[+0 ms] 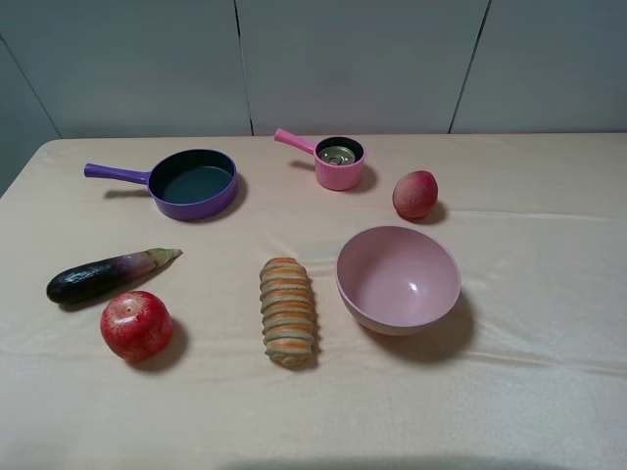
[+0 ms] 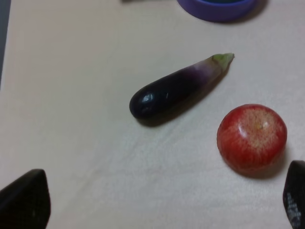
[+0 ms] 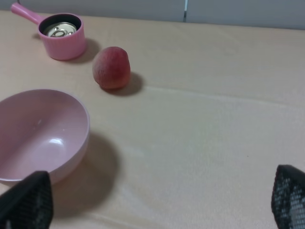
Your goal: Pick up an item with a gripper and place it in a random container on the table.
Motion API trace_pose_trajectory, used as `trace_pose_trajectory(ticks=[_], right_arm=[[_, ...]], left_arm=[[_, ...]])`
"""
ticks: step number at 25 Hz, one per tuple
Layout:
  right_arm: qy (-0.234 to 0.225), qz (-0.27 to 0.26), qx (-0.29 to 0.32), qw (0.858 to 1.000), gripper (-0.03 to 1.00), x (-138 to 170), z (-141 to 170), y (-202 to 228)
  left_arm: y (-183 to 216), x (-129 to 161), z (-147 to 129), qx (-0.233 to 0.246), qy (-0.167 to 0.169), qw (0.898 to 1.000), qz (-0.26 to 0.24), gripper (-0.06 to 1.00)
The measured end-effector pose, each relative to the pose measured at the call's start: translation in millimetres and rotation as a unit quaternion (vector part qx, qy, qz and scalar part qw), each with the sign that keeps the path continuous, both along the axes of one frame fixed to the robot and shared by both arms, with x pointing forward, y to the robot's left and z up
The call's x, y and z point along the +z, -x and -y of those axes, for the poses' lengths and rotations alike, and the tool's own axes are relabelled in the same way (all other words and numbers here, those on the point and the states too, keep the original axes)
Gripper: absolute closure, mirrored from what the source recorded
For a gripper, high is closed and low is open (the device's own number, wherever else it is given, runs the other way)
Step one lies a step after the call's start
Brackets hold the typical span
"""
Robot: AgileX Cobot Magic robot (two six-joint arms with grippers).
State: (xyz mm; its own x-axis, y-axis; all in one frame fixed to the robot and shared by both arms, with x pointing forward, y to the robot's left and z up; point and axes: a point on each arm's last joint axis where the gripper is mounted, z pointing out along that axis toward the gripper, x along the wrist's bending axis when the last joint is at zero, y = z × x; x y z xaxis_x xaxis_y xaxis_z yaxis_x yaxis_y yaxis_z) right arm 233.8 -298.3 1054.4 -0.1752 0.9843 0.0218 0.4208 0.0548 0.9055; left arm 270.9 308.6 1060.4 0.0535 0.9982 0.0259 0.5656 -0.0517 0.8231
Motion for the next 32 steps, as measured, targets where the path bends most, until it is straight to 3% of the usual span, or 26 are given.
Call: trace_pose_trajectory(ticks=[4,18,23,32], right_arm=[[0.000,0.000,0.000,1.000,0.27,0,0,0],[0.000,0.000,0.000,1.000,0.27,0,0,0],[0.000,0.000,0.000,1.000,0.27,0,0,0],[0.000,0.000,0.000,1.000,0.27,0,0,0]], left_arm=[[10,-8,-3,0.009,0.000,1.000,-0.004,-0.05],[35,-8,-6,0.016,0.009,0.997,0.070,-0.05],[36,-8,-5,0.017,0.007,0.997,0.071,-0.05],[37,-8,-2,0.062,0.000,0.996,0.070,-0.05]])
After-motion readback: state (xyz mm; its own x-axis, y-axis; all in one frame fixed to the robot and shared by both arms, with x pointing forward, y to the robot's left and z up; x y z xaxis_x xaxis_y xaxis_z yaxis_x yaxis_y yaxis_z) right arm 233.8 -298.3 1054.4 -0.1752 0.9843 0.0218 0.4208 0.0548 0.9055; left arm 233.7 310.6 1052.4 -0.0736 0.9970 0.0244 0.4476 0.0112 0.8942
